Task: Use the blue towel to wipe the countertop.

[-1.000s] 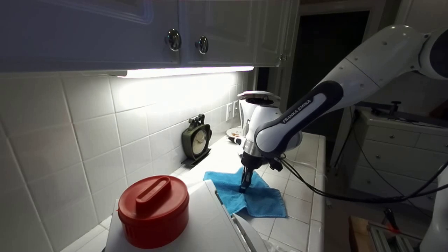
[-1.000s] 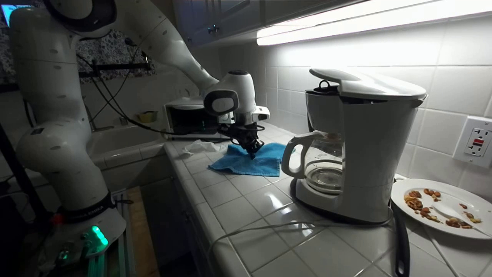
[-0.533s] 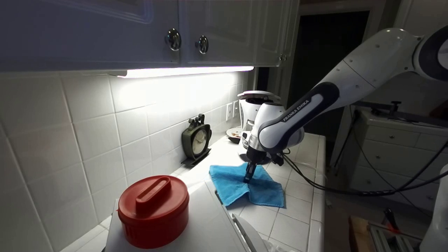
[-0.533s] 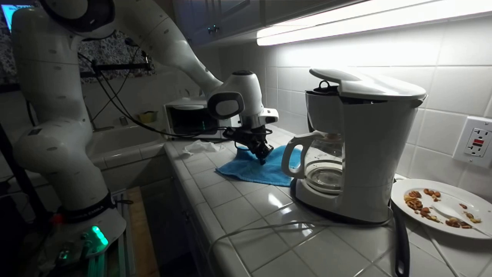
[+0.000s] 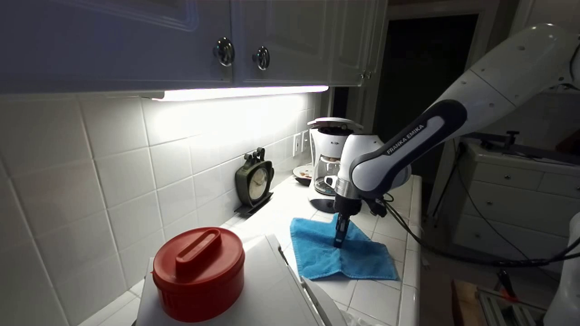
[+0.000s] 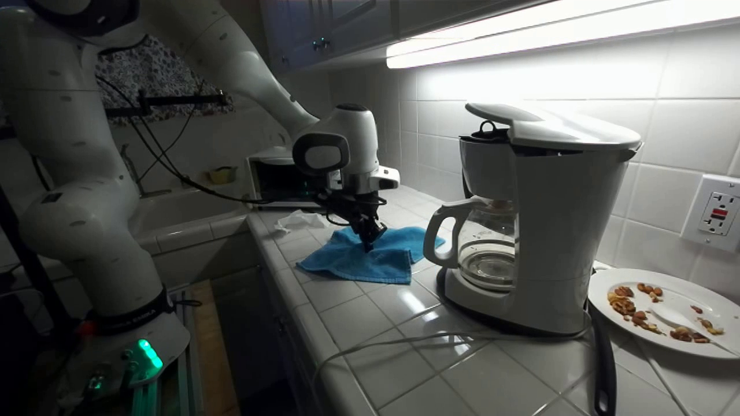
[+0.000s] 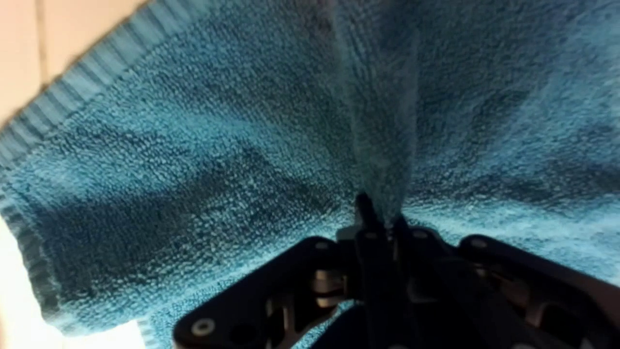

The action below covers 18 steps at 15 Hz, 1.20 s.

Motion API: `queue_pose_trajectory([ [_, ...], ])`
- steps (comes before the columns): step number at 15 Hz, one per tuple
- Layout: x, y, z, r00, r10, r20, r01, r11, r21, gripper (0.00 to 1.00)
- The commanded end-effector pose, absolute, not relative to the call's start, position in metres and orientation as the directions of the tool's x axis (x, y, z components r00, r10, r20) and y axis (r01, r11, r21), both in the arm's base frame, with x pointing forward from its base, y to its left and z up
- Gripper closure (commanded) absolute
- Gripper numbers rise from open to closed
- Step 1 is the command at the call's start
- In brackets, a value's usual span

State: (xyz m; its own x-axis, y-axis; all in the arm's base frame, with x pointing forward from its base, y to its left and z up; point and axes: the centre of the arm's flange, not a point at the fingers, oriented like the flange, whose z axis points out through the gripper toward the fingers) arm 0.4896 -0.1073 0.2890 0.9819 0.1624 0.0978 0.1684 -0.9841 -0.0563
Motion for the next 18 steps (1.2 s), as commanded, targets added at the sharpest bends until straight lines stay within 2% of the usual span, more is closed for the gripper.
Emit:
queue_pose_trajectory([
  [1, 0.465, -0.073, 0.298, 0.976, 0.213, 0.048, 0.216, -0.972, -0.092, 0.96],
  [8, 0.492, -0.034, 0.285, 0.956, 0.278, 0.096, 0.285, -0.956, -0.067, 0.96],
  [18, 0.519, -0.062, 0.277, 0.972, 0.124, 0.200, 0.121, -0.992, 0.027, 0.97],
])
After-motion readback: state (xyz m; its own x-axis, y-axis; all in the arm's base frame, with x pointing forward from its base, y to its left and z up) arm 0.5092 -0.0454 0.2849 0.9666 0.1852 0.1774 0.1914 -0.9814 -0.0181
